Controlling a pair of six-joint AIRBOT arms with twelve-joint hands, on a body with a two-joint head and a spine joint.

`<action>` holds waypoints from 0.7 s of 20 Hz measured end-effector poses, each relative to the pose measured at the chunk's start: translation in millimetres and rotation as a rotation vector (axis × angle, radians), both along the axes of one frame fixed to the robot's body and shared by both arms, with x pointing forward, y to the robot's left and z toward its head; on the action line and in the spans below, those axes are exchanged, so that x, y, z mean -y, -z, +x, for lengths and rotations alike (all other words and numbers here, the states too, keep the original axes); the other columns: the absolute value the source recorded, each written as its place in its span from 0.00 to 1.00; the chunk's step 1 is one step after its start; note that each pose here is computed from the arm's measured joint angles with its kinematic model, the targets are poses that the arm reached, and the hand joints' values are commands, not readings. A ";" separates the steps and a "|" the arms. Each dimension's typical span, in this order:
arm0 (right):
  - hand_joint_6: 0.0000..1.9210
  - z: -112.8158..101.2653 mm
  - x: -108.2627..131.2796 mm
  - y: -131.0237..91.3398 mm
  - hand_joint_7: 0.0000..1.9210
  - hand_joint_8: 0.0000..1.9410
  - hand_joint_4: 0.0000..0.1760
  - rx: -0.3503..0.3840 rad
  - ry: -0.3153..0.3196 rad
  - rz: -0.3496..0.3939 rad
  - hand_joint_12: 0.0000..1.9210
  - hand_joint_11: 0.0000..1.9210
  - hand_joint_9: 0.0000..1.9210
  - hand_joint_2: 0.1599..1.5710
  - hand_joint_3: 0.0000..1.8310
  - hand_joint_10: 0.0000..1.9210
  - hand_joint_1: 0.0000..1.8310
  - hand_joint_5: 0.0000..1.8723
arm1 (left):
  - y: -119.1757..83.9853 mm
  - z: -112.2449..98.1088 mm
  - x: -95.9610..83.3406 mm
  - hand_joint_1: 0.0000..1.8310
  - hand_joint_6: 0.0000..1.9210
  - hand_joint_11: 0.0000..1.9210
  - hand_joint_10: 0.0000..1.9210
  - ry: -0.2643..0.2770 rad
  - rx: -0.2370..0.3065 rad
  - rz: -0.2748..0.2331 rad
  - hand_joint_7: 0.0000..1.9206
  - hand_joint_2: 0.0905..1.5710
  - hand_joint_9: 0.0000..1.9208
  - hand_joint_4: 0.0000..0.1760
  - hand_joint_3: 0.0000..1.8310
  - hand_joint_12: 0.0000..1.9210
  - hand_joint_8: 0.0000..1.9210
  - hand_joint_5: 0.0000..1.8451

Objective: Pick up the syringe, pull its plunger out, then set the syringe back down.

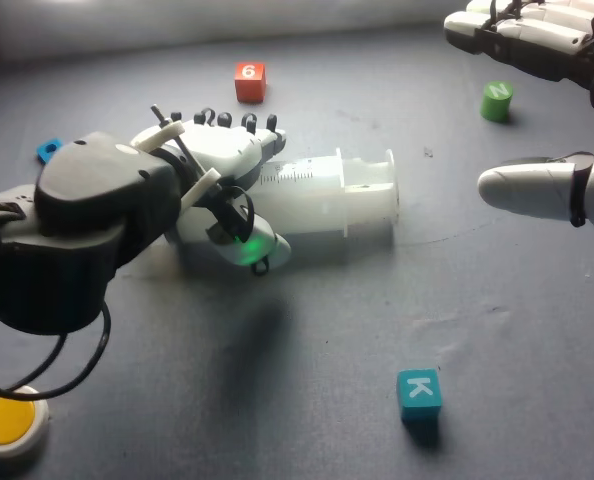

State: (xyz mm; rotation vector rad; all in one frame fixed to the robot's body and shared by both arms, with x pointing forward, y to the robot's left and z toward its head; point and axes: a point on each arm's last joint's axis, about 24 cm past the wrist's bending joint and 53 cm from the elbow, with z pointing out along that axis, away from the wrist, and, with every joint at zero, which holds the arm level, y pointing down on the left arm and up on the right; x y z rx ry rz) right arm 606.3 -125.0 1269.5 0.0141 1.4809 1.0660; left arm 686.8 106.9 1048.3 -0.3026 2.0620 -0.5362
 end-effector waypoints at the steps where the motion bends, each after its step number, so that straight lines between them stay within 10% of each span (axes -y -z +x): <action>1: 0.00 0.0 0.0 0.0 0.06 0.00 0.00 0.000 0.000 0.000 0.13 0.00 0.05 0.67 0.00 0.00 0.10 0.07 | 3.1 0.2 -0.1 0.40 0.00 0.00 0.00 0.003 -0.001 0.007 0.04 0.68 0.04 0.00 0.00 0.13 0.00 0.01; 14: 0.00 -0.2 -1.8 1.1 0.06 0.00 0.00 -0.001 -0.003 -0.003 0.11 0.00 0.05 0.67 0.00 0.00 0.09 0.07 | 23.6 10.9 -1.8 0.40 0.01 0.00 0.01 -0.022 0.001 0.023 0.14 0.79 0.15 0.00 0.00 0.40 0.01 0.10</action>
